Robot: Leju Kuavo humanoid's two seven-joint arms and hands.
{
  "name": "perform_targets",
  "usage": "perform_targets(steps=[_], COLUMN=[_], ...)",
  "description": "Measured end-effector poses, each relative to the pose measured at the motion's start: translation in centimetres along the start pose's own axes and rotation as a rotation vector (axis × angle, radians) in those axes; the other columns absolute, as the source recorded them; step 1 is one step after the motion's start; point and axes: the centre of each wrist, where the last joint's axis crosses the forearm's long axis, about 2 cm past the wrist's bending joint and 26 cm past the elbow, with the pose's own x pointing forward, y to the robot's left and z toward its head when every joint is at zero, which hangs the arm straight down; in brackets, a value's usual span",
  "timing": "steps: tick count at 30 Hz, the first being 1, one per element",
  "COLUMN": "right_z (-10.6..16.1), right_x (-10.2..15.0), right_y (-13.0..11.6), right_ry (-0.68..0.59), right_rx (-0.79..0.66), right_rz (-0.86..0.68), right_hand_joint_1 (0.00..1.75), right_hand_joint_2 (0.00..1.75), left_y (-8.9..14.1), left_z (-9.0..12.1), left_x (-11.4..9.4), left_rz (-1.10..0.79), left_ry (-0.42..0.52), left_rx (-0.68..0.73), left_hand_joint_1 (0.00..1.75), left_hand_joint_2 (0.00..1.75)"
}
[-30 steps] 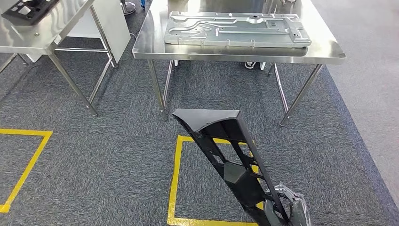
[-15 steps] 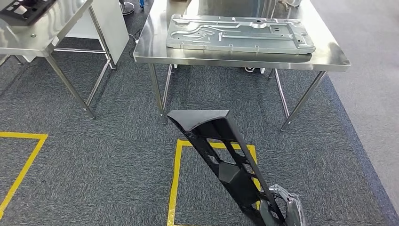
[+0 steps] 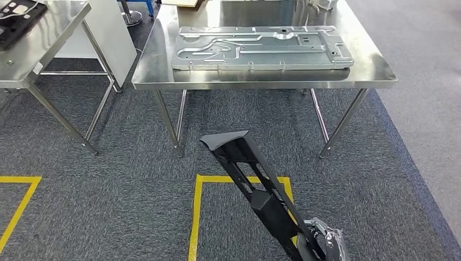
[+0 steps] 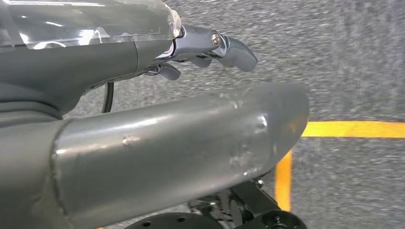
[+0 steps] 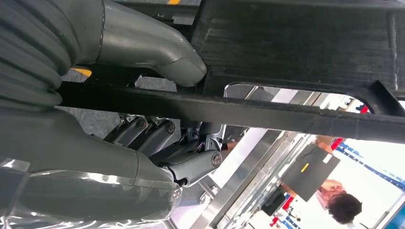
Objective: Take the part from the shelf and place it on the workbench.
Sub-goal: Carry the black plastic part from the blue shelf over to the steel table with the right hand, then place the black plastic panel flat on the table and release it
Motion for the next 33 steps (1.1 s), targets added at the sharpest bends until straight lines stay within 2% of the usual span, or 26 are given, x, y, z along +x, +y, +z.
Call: perform_targets(steps=[16, 24, 33], right_z=[1.3, 1.6, 1.9], right_x=[-0.9, -1.2, -1.6], right_y=[0.4, 0.2, 0.2], right_ry=[0.071, 0.086, 0.102], right_rx=[0.017, 0.031, 0.04], right_rz=[0.016, 0.028, 0.057], right_hand_joint_1=[1.75, 1.75, 1.75], right_hand_joint_2=[1.75, 1.75, 1.75], left_y=[0.3, 0.3, 0.4], left_z=[0.0, -0.3, 0.2], left_x=[-0.1, 0.5, -0.5], left_rz=[-0.013, -0.021, -0.036], left_ry=[0.005, 0.005, 0.037], left_rx=[0.006, 0.004, 0.001], left_hand_joint_1=[0.0, 0.0, 0.0], left_hand_joint_2=[0.0, 0.0, 0.0])
